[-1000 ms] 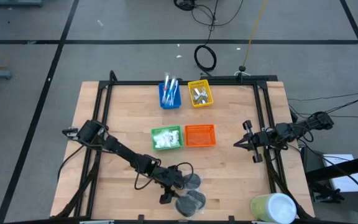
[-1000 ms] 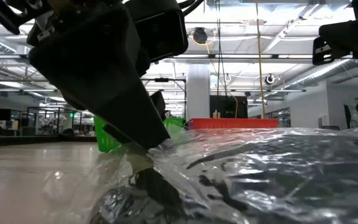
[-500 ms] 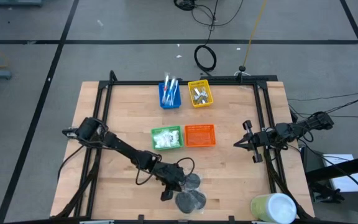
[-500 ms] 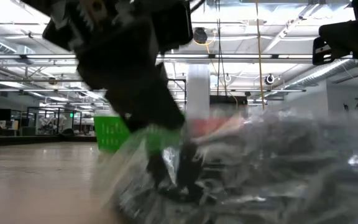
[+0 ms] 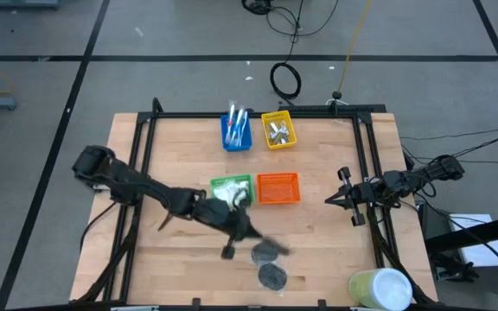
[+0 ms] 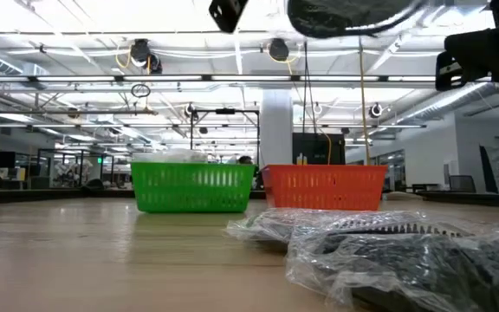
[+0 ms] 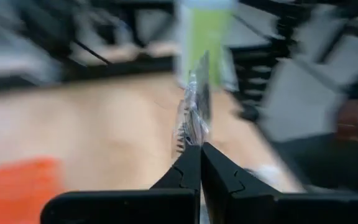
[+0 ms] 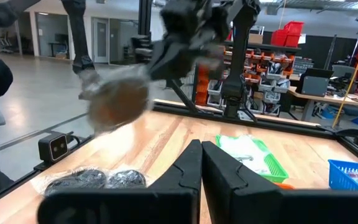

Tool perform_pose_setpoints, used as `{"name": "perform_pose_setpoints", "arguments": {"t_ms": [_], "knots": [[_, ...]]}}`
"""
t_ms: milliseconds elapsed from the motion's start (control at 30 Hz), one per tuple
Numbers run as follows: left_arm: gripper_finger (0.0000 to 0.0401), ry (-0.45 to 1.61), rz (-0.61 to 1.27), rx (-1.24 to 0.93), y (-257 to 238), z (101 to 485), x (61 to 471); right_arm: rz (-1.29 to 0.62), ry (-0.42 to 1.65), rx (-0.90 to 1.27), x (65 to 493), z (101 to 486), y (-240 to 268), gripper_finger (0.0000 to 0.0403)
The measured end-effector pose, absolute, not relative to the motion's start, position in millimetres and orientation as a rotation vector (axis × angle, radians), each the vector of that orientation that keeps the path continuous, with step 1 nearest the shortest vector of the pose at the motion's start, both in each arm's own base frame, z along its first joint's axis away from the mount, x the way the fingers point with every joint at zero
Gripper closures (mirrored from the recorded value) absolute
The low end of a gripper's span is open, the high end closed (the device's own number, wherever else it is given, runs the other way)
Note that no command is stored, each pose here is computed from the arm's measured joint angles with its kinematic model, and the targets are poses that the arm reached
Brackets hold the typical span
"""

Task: Pick & Place Travel size toiletries
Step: Put the bottom hairbrush into the orange bin

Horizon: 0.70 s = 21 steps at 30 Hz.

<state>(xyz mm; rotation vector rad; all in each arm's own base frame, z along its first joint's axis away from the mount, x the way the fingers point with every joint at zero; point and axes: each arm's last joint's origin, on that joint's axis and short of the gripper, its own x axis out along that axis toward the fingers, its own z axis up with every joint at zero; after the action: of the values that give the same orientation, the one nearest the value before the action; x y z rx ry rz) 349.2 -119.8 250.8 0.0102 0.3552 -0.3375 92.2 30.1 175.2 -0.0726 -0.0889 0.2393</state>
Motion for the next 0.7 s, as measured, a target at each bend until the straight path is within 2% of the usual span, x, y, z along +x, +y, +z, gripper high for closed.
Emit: {"name": "perform_pose_setpoints", "arguments": {"t_ms": [200,433,700], "knots": [[0.0400,0.302,-0.100,0.215,-80.0,262.6,355.1,0.239,-0.089,-0.073,92.1,175.2,30.1,0.0403],[0.0400,0.366,0.020,0.146,-23.3,236.4,376.6,0.239,-0.089,-0.073,92.2,175.2,30.1,0.0403],[0.0397,0.483,0.069,0.044,12.3,191.1,391.5,0.239,-0.089,-0.073,92.2,175.1,30.1,0.0403]]}}
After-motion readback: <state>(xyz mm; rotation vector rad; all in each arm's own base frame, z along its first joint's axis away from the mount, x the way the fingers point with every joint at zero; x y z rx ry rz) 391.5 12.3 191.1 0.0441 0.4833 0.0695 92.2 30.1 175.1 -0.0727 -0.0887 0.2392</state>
